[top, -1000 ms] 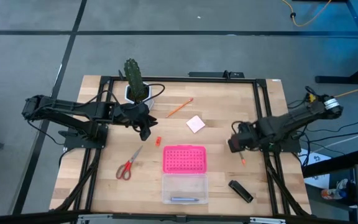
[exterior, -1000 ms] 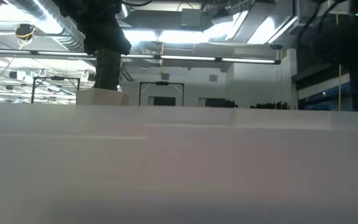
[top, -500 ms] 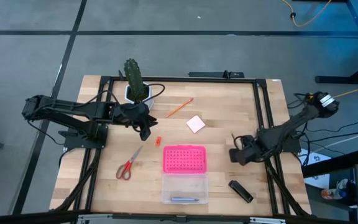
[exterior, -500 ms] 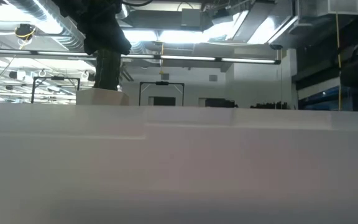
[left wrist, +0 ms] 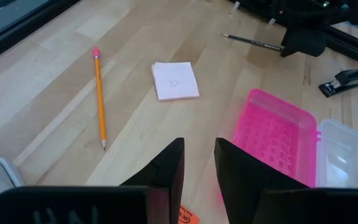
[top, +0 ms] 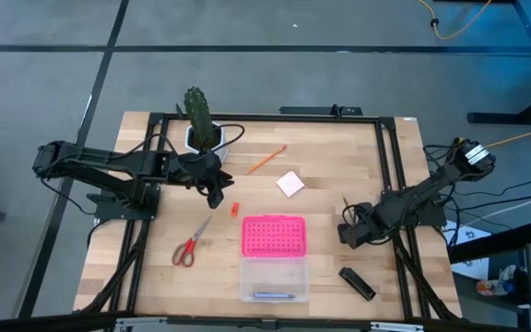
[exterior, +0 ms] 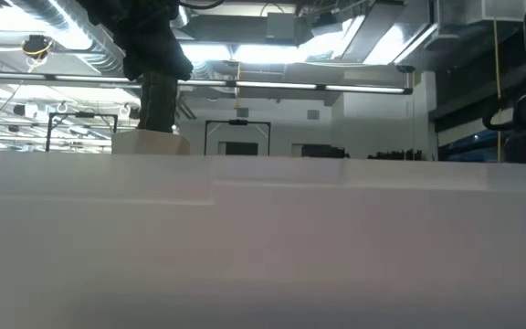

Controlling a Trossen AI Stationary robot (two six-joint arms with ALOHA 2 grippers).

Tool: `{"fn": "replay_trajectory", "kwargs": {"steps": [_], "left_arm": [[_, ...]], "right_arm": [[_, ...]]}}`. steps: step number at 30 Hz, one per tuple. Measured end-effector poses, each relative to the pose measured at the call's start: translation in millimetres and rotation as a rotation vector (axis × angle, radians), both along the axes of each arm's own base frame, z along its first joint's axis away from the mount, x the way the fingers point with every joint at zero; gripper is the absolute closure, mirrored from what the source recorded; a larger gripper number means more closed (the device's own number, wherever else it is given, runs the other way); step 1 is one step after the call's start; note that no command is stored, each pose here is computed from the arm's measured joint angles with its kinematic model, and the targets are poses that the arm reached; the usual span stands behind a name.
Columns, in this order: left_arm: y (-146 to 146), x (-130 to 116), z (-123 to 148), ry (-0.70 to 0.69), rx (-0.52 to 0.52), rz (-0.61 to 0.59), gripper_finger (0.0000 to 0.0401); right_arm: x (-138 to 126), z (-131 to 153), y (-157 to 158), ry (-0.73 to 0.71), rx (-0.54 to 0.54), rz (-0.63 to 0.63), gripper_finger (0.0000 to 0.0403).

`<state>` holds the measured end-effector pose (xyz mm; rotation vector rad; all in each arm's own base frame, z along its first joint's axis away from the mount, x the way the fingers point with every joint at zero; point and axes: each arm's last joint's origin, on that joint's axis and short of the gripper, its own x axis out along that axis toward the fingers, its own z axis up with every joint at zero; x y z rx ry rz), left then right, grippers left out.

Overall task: Pack school essentials
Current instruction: Put the black pencil into the pencil case

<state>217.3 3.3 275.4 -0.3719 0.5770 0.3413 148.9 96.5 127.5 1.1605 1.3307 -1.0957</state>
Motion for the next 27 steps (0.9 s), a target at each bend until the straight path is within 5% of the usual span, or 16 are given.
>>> {"fn": "replay_trajectory", "kwargs": {"steps": [5,20,27], "left_arm": [[0,0,0,0.0,0.0,0.0,0.0318],[0,0,0,0.0,0.0,0.0,0.0318],[0,0,0,0.0,0.0,0.0,0.0318]], "right_arm": [[2,2,1,-0.006,0.005,-0.005,0.0218],[7,6,5,-0.03,0.02,-0.028,0.0377],[13,12,7,-0.061,0.001,-0.021,0.0381]]}}
